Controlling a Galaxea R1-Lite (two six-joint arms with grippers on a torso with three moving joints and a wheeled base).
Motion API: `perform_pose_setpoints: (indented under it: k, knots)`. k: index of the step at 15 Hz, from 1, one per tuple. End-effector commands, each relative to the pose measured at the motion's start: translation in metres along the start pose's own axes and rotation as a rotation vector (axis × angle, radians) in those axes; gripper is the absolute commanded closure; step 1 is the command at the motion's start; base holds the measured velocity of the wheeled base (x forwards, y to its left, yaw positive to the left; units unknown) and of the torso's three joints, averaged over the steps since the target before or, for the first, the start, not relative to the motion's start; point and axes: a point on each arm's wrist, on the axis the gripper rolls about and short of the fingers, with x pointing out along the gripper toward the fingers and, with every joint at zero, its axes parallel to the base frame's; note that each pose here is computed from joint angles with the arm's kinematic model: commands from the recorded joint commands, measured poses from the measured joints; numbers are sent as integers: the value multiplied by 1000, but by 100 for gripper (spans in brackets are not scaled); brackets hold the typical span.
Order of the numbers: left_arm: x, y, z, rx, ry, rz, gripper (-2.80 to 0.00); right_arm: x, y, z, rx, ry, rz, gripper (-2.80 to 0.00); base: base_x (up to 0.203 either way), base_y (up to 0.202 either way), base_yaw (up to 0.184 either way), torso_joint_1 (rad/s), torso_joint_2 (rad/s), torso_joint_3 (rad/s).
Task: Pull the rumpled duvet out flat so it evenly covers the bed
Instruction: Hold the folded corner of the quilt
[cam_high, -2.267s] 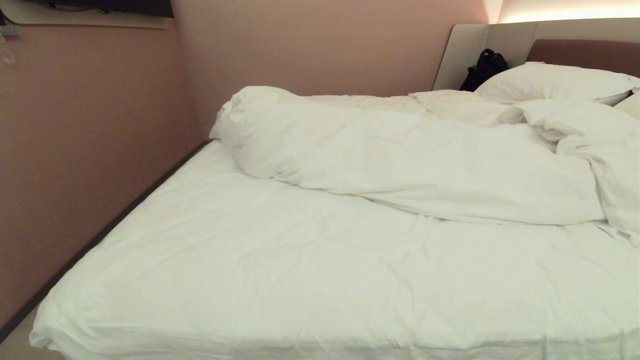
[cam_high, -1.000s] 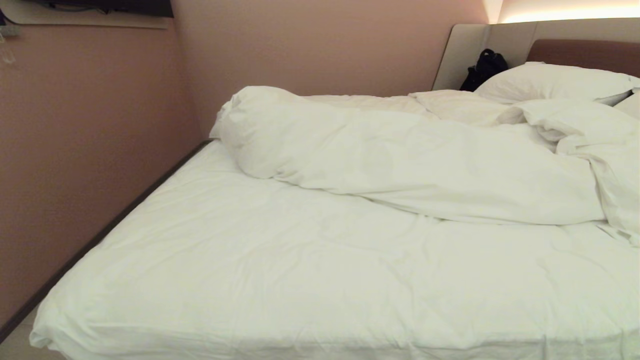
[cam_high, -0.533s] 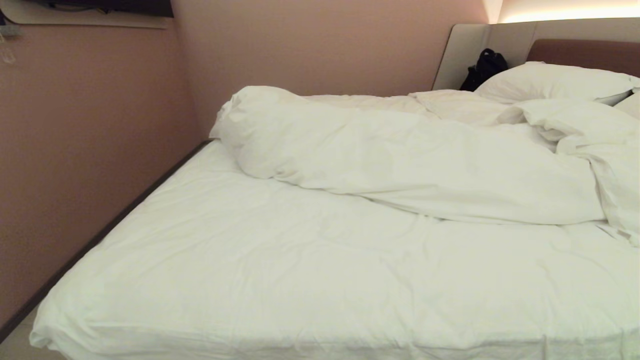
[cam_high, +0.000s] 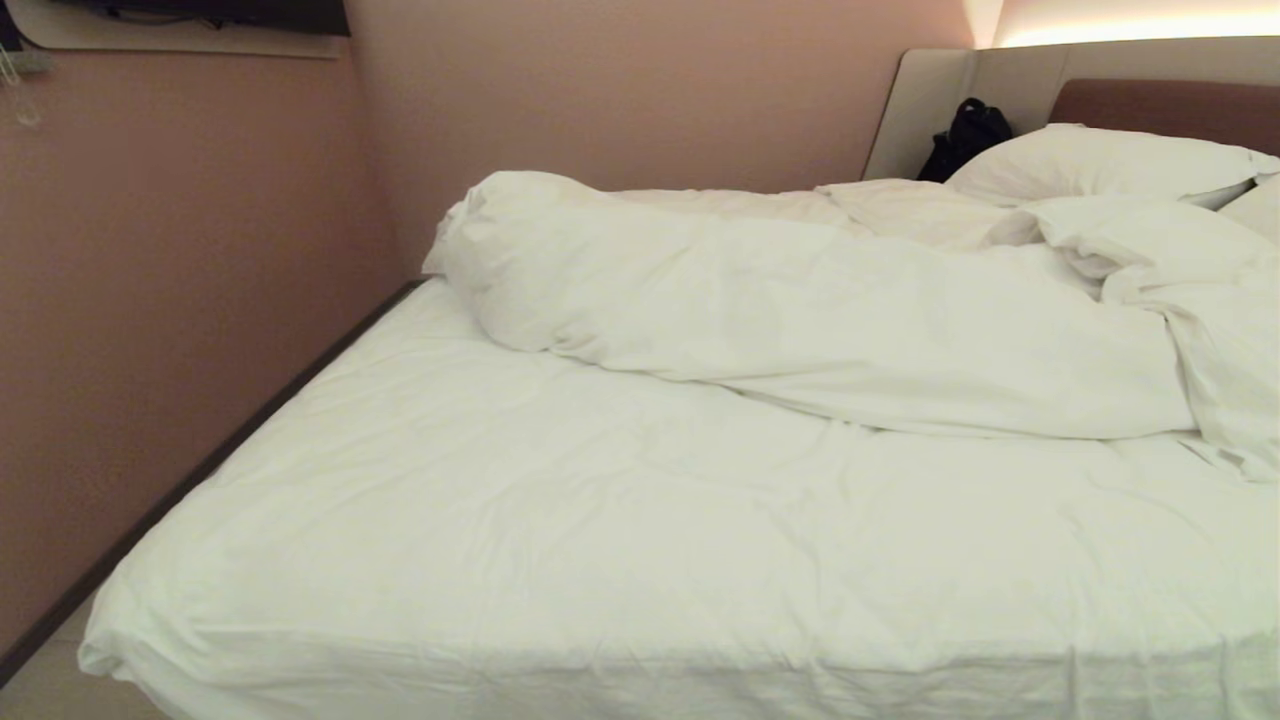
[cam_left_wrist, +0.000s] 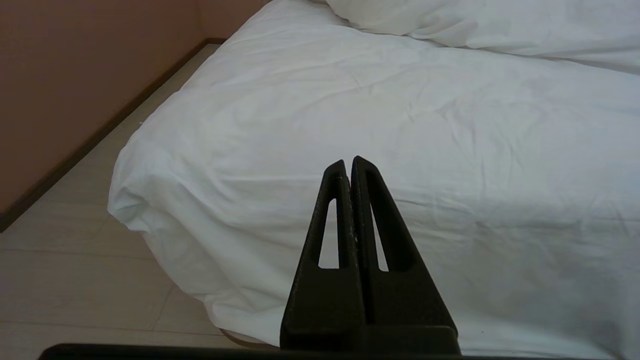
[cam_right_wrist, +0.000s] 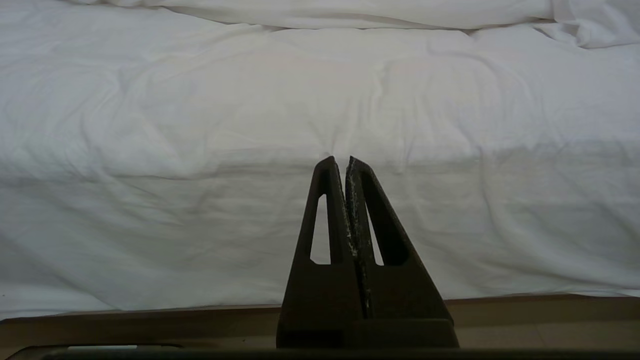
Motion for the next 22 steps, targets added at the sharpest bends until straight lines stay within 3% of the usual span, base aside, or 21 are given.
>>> perform_pose_setpoints:
  k: [1, 10, 13, 16, 19, 22]
  knots:
    - [0, 0, 0, -1, -1, 0, 0, 0, 0, 0, -1, 1, 0, 0, 0, 0, 0, 0, 0, 0]
    - [0, 0, 0, -1, -1, 0, 0, -1, 0, 3, -20, -3, -2, 0, 0, 0, 0, 0, 0, 0]
    - [0, 0, 0, -1, -1, 1, 0, -16, 1, 33, 16, -22, 38, 0, 0, 0, 0, 0, 0, 0]
    - [0, 0, 0, -1, -1, 1, 0, -21, 2, 60, 44, 45, 93, 0, 0, 0, 0, 0, 0, 0]
    - [0, 0, 0, -1, -1, 0, 0, -4, 3, 87, 48, 104, 105, 0, 0, 0, 0, 0, 0, 0]
    - [0, 0, 0, -1, -1, 1, 0, 42, 4, 117, 50, 179, 107, 0, 0, 0, 0, 0, 0, 0]
